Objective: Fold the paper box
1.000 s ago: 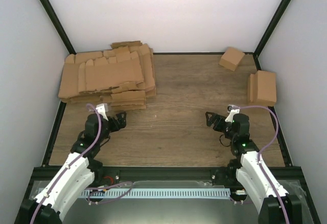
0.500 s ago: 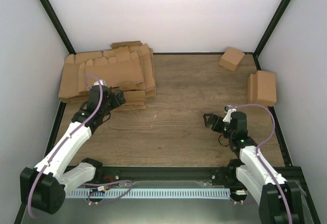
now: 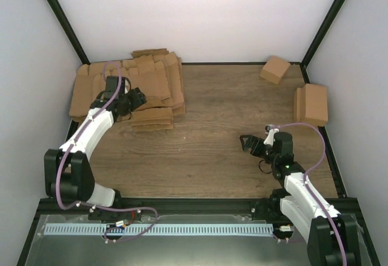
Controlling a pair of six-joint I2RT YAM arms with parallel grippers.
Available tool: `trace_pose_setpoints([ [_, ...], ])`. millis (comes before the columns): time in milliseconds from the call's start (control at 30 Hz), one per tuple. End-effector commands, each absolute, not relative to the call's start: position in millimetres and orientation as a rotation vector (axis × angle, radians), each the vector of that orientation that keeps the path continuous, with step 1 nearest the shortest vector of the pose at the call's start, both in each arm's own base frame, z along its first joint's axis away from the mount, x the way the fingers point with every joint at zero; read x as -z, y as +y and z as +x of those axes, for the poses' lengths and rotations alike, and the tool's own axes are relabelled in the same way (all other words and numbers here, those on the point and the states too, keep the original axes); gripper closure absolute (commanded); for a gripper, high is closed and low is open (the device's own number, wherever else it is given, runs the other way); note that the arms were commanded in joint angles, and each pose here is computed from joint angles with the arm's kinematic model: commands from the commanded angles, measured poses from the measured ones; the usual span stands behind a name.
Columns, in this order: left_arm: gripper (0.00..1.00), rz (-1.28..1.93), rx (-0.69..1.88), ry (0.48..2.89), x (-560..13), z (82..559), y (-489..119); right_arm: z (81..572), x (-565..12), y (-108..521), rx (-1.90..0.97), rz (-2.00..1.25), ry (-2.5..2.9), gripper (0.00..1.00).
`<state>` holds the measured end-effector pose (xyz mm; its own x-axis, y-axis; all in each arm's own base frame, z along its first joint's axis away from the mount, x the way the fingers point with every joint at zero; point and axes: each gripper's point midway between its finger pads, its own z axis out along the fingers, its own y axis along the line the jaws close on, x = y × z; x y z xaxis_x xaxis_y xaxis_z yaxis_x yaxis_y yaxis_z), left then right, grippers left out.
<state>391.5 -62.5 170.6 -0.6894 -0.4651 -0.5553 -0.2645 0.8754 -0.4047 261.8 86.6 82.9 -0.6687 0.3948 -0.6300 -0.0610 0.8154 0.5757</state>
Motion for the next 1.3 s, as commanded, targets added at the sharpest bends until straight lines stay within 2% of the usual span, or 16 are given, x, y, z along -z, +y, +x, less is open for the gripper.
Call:
trace_pose_setpoints([
  [0, 0.24, -0.712, 0.824, 2.363, -166.9, 405.0, -98.8, 271.6, -106.8, 92.2, -0.755, 0.2, 2.142, 0.0],
  [67, 0.23, -0.863, 0.889, 2.293, -168.8, 411.3, -98.5, 271.4, -107.0, 91.8, -0.752, 0.201, 2.14, 0.0],
  [233, 0.2, -1.304, 0.826, 2.145, -163.4, 411.5, -77.4, 270.3, -109.7, 90.4, -0.747, 0.202, 2.124, 0.0],
  [467, 0.2, -1.531, 0.795, 2.074, -166.5, 417.2, -78.9, 270.7, -110.1, 90.8, -0.749, 0.199, 2.119, 0.0],
  [700, 0.23, -1.622, 0.74, 2.008, -172.3, 429.4, -89.7, 271.2, -110.0, 90.9, -0.75, 0.198, 2.119, 0.0],
  [1067, 0.25, -1.731, 0.699, 1.987, -149.4, 439.3, -105.5, 271.6, -108.8, 90.2, -0.744, 0.204, 2.124, 0.0],
  [1167, 0.3, -1.75, 0.69, 2.002, -139.9, 439.9, -107.7, 271.3, -109.5, 89.9, -0.743, 0.203, 2.118, 0.0],
  [1267, 0.31, -1.752, 0.684, 2.007, -135.7, 442.0, -108.3, 271.8, -109.7, 90.0, -0.743, 0.203, 2.118, 0.0],
])
